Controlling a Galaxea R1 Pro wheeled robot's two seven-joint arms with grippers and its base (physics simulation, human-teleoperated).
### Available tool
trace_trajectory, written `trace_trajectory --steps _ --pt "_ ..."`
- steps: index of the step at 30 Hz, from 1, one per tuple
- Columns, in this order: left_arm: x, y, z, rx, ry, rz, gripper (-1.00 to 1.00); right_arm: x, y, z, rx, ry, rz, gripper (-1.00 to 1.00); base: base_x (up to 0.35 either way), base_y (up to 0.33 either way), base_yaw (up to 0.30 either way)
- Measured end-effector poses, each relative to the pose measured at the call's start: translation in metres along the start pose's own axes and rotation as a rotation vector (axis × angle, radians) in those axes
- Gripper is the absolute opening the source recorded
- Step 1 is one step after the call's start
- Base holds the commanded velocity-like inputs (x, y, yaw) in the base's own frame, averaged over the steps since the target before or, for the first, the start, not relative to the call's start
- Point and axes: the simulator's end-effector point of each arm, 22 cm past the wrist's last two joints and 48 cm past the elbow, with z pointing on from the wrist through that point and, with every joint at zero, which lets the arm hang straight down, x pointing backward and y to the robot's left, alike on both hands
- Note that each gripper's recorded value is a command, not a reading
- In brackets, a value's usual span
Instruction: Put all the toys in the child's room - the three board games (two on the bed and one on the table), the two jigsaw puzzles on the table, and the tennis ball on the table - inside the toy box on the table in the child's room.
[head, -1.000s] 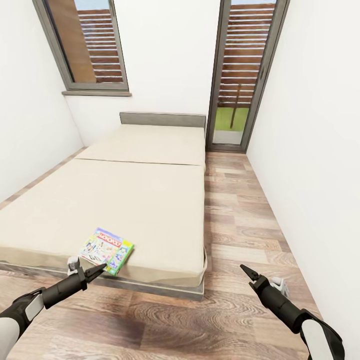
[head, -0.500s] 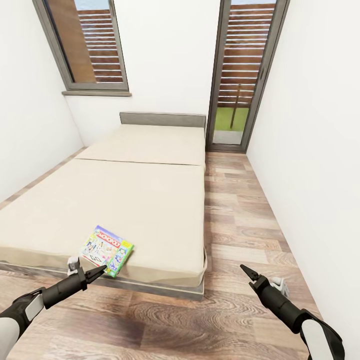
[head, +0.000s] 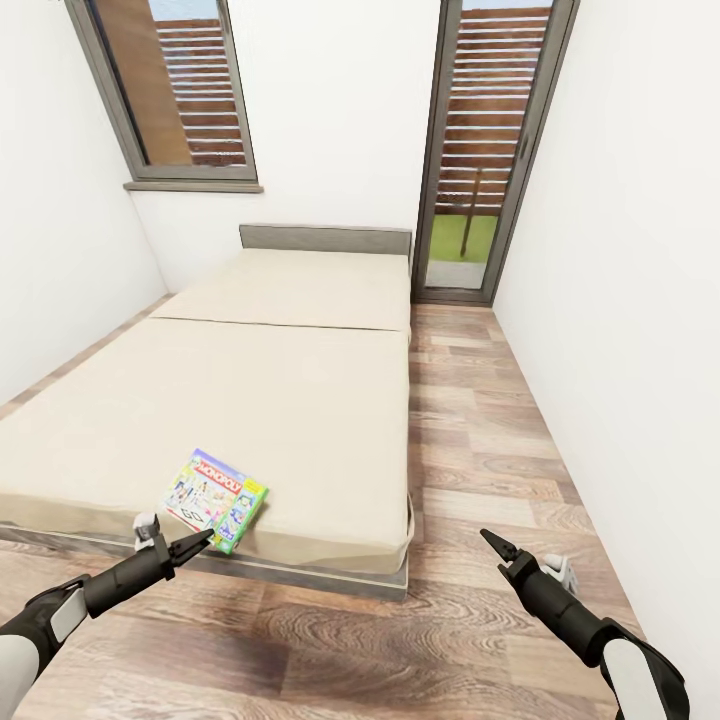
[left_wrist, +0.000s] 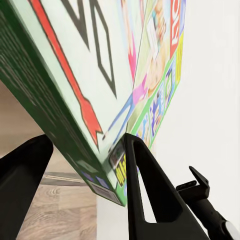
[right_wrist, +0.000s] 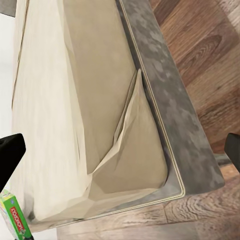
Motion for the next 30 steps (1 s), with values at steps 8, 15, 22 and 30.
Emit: trace_trajectory --steps 8,15,22,30 --pt "-0.007 -0.016 -0.001 0.001 0.0 0.0 -1.0 -0.007 0.016 -0.005 0.0 0.0 0.0 1.0 0.0 0.0 0.0" --pt "-0.013 -0.031 -0.002 0.003 0.002 -0.002 -1.0 -0.012 0.029 -0.009 0.0 0.0 0.0 1.0 0.0 0.0 0.0" --pt "-0.022 -0.072 -0.01 0.126 0.009 -0.036 -1.0 -0.018 0.041 -0.014 0.004 -0.001 -0.001 1.0 0.0 0.0 0.0" --pt "-0.035 -0.11 -0.012 0.114 0.15 -0.041 -1.0 -0.026 0.055 -0.02 0.006 -0.003 -0.002 1.0 0.0 0.0 0.0"
